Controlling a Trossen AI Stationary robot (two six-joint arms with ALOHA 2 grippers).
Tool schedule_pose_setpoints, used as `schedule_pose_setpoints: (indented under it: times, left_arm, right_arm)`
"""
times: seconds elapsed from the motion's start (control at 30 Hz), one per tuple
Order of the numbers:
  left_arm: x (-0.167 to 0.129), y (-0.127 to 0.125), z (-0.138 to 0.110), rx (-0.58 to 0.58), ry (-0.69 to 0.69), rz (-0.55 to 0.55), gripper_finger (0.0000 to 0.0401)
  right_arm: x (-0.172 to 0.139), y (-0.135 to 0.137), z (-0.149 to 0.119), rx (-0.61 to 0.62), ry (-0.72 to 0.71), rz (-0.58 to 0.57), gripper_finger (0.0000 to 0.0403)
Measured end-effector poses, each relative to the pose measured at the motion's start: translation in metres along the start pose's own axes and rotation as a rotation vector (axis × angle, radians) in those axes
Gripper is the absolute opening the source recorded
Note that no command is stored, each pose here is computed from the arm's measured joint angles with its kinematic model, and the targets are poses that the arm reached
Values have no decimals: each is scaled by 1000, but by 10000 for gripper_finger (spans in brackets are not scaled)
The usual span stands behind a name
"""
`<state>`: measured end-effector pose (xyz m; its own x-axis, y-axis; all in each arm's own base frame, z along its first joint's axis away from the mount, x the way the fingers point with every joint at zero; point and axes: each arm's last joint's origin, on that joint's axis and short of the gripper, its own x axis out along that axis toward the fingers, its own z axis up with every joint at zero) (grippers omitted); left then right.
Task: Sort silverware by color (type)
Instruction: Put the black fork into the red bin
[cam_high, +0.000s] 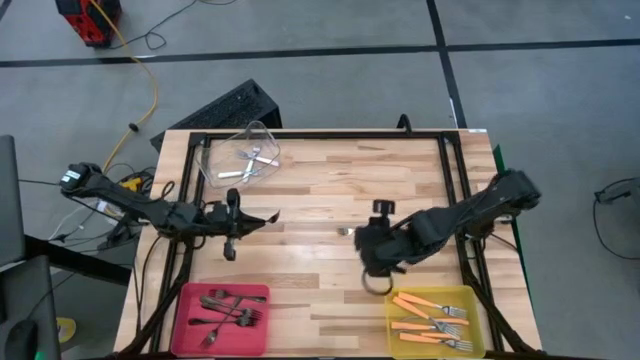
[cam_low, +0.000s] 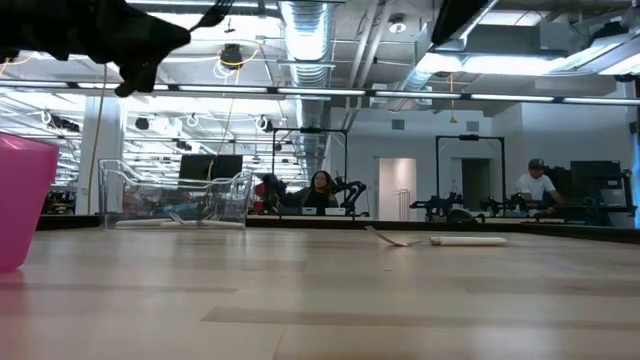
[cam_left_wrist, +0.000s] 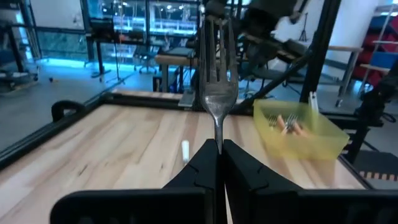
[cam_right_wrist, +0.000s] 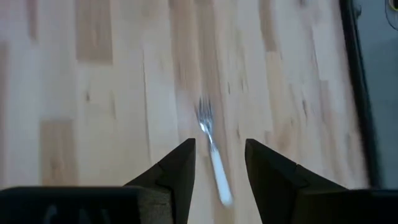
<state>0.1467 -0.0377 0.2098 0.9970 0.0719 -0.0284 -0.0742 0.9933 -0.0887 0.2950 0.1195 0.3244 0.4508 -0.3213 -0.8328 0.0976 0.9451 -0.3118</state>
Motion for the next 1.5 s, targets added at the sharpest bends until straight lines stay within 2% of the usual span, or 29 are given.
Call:
schedule_pose_setpoints:
  times: [0.1,0.27,0.43,0.57,0.67,0.9,1.07,1.23,1.5]
  left_arm:
    - [-3,-2,3,10,-25,-2,0]
    - [-4,-3,10,17,-88,-5,0]
    - [-5,-4,17,19,-159,-35,0]
    - [-4,-5,20,18,-185,-48,0]
    - [-2,-4,17,39,-170,1,0]
    - [8,-7,11,95,-146,47,0]
    - [16,-7,5,137,-130,163,0]
    - [23,-7,-2,181,-95,223,0]
    - [25,-17,0,298,-82,392,0]
  right_arm:
    - [-1,-11,-20,109,-161,32,163]
    - [5,-25,-36,338,-584,130,163]
    - [37,-23,-43,359,-820,156,163]
    - [67,-17,-31,340,-880,117,164]
    - [85,-14,-15,336,-948,80,179]
    - [118,0,23,339,-961,50,271]
    - [123,5,53,353,-992,45,312]
    - [120,7,73,375,-1001,21,318]
    - [121,-9,78,501,-993,-12,318]
